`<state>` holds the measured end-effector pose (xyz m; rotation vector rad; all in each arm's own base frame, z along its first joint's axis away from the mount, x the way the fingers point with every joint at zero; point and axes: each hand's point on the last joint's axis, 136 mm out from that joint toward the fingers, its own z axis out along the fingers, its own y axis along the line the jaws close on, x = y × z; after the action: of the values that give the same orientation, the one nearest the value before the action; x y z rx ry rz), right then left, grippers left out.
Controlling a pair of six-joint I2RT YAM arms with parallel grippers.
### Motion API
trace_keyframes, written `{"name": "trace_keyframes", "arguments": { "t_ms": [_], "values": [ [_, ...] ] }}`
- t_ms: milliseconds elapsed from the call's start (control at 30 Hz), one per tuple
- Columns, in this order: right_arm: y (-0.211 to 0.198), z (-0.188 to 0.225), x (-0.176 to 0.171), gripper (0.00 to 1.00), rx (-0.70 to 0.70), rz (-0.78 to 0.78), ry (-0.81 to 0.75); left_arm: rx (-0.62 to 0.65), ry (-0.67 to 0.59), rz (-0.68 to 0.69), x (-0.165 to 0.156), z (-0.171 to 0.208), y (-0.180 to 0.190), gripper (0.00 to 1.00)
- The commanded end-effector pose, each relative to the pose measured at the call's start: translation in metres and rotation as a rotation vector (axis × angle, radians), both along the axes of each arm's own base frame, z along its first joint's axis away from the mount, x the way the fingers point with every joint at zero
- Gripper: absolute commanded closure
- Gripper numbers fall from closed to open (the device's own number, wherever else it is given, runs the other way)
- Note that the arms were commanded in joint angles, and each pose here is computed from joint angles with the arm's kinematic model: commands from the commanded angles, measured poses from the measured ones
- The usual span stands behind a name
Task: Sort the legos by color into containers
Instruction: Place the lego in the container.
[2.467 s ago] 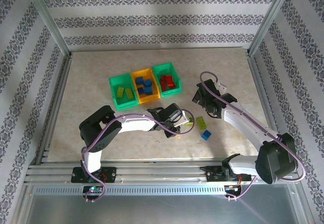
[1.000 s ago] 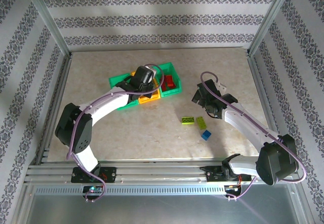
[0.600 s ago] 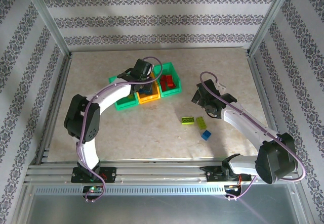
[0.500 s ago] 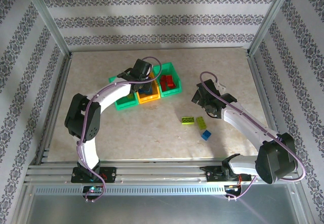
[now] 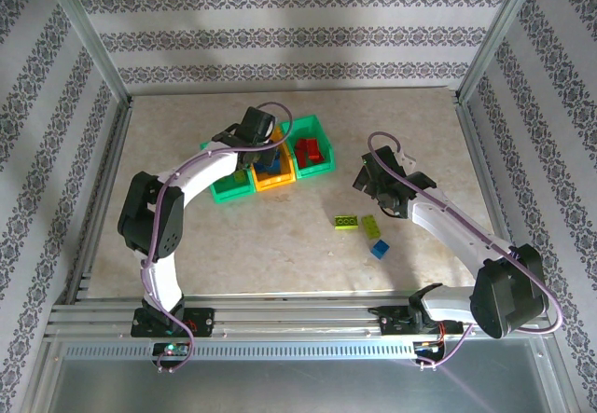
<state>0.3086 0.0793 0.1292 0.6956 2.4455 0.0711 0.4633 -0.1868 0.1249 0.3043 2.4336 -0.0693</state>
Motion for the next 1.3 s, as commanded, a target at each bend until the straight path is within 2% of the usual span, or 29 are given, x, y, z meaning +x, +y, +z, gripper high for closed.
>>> {"name": "trace_keyframes", "arguments": {
  "t_ms": [0, 267, 333, 533, 767, 1000, 1267],
  "values": [
    [0.004, 0.007, 0.005, 0.02, 0.005, -0.002, -0.016, -0.016, 0.02, 0.021, 0.001, -0.003, 0.005, 0.63],
    [0.003, 0.004, 0.004, 0.02, 0.001, -0.003, -0.007, -0.021, 0.034, 0.013, 0.007, -0.01, 0.0, 0.48],
    [0.002, 0.003, 0.003, 0.02, 0.0, -0.004, -0.005, -0.027, 0.035, 0.013, 0.007, -0.01, -0.001, 0.47],
    [-0.002, 0.003, -0.001, 0.02, -0.005, -0.012, -0.011, -0.062, 0.013, 0.0, 0.004, 0.004, -0.004, 0.44],
    [-0.005, 0.001, -0.003, 0.02, -0.004, -0.019, -0.005, -0.165, -0.016, -0.04, -0.012, 0.031, -0.014, 0.32],
    [-0.007, 0.002, -0.003, 0.02, -0.008, -0.025, -0.007, -0.274, -0.034, -0.21, -0.042, 0.043, -0.05, 0.28],
    [-0.019, 0.004, -0.008, 0.02, -0.012, -0.05, 0.0, -0.263, -0.02, -0.46, -0.098, 0.023, -0.111, 0.27]
  ]
}}
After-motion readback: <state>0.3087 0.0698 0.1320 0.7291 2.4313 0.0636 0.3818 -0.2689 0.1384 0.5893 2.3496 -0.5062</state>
